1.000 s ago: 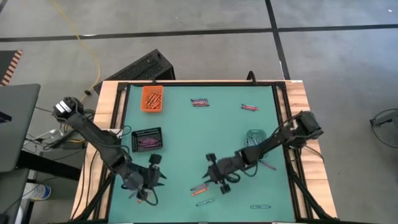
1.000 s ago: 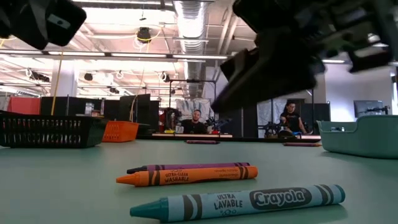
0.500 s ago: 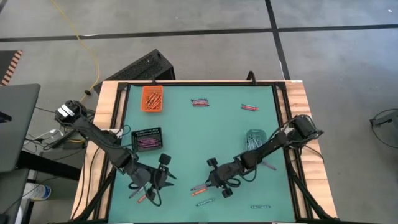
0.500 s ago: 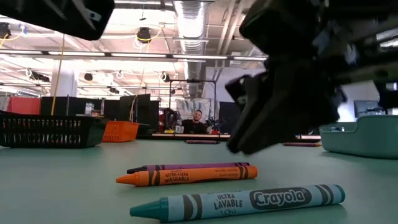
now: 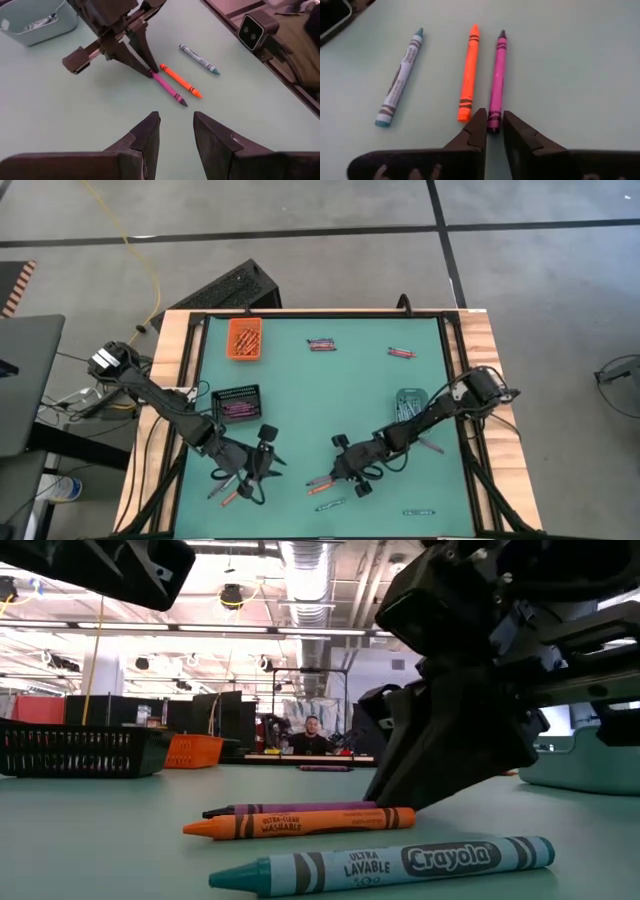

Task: Sort crayons
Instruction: Put the violet crayon into the black bin

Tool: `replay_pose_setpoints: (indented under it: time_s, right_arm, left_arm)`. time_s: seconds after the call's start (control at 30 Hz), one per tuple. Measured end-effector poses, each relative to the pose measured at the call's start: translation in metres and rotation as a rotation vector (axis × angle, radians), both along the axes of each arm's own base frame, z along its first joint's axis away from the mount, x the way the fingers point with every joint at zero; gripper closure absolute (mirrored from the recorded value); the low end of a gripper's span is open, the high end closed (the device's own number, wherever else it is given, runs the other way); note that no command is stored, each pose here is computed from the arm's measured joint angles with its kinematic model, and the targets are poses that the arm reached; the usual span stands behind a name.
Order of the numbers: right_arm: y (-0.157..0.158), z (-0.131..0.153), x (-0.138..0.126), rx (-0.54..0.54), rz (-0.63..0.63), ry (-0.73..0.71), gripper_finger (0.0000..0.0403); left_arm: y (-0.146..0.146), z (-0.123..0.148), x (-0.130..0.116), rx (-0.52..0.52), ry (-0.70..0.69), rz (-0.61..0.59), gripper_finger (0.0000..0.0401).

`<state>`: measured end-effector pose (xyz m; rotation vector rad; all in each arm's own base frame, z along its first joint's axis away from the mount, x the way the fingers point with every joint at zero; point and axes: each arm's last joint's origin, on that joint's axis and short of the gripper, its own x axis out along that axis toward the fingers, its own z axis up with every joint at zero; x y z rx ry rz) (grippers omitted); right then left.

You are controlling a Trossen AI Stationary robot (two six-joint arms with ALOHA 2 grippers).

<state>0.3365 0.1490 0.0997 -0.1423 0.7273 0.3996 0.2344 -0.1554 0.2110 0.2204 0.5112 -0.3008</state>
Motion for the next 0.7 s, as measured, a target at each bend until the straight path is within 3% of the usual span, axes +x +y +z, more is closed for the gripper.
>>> replay_pose_setpoints:
  time_s: [0.2,0.37,0.5,0.6,0.7]
  right_arm:
    - [-0.002,-0.002,-0.002,-0.047,-0.030,0.027,0.0369]
    - [-0.002,0.004,-0.002,-0.041,-0.018,-0.001,0.0396]
    - [-0.004,0.017,-0.005,-0.062,0.010,-0.032,0.0397]
    - [-0.004,0.038,-0.003,-0.068,0.042,-0.135,0.0400]
    - [-0.005,0.063,0.002,-0.062,0.064,-0.291,0.0400]
  left_arm:
    - [0.000,0.000,0.000,0.027,-0.034,-0.028,0.0292]
    - [0.002,-0.007,-0.003,0.046,-0.213,-0.084,0.0292]
    - [0.016,-0.014,-0.006,-0.038,-0.353,-0.095,0.0292]
    - [0.028,-0.015,-0.007,-0.121,-0.449,-0.120,0.0292]
    - [0.037,-0.017,-0.008,-0.130,-0.492,-0.134,0.0292]
